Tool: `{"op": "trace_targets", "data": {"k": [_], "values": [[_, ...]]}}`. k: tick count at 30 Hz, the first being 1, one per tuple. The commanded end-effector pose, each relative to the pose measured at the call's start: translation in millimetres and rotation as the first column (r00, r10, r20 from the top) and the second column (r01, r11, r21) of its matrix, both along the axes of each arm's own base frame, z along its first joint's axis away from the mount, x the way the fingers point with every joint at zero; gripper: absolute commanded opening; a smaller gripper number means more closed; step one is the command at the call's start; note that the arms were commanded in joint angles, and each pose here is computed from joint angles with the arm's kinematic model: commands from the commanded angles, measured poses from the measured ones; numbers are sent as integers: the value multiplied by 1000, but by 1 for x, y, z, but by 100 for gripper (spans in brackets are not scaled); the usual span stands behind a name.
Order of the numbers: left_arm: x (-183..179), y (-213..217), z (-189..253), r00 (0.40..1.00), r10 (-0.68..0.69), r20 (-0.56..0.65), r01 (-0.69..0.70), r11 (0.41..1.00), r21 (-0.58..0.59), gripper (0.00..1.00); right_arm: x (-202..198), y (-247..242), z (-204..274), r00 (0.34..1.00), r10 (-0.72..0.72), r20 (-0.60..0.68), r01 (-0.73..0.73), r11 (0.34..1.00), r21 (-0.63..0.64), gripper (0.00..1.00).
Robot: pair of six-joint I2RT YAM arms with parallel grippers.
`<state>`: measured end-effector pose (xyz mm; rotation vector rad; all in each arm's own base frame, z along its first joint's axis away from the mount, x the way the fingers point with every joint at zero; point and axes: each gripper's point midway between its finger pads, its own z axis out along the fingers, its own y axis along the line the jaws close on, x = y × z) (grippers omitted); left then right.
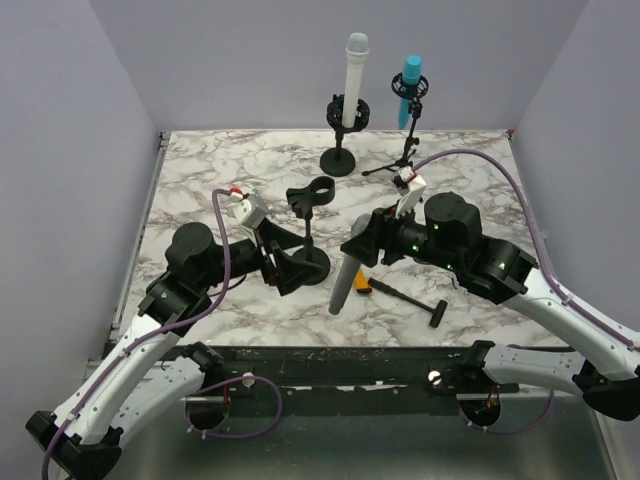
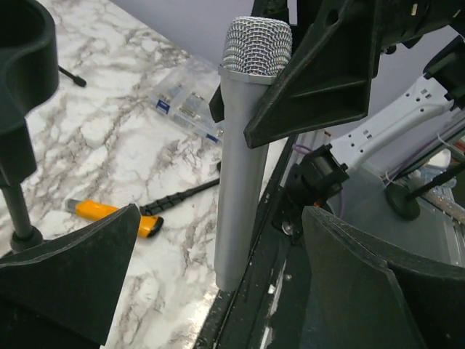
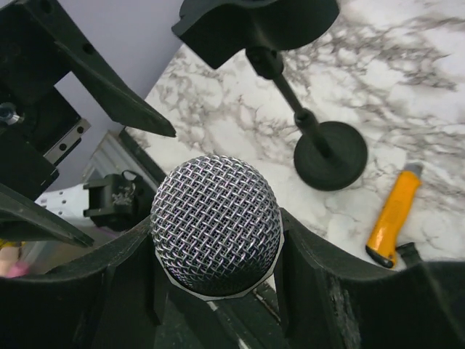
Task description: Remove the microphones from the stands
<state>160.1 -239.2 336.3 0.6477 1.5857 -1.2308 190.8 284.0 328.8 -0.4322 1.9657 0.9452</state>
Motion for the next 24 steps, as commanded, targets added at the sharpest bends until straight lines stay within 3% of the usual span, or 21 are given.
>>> {"op": "trace_targets", "data": {"k": [1, 7, 12, 18, 21, 22, 24], "values": [[-11, -1, -10, 1000, 6, -18, -6, 1000, -16, 93, -18, 25, 11, 991, 125, -37, -119, 983, 139, 1], [-19, -21, -31, 996, -58, -72, 58, 998, -9, 89, -26, 44, 12, 976, 207, -66, -189, 960, 208, 1], [-15, -38, -41, 991, -70, -115, 72, 997, 14, 84, -22, 44, 9, 979, 189, -70, -172, 964, 203, 1], [-5, -52, -38, 988, -79, -135, 83, 996, 19, 46, -25, 48, -9, 972, 210, -105, -187, 963, 195, 1], [-4, -52, -42, 987, -73, -146, 82, 995, 56, 15, -26, 45, -16, 973, 203, -111, -180, 966, 186, 1], [-4, -50, -46, 985, -67, -159, 79, 994, 72, 3, -25, 43, -18, 975, 194, -108, -173, 969, 176, 4], [-5, -45, -59, 975, -33, -219, 57, 993, 102, 0, -20, 37, -22, 983, 156, -100, -140, 979, 148, 38]]}}
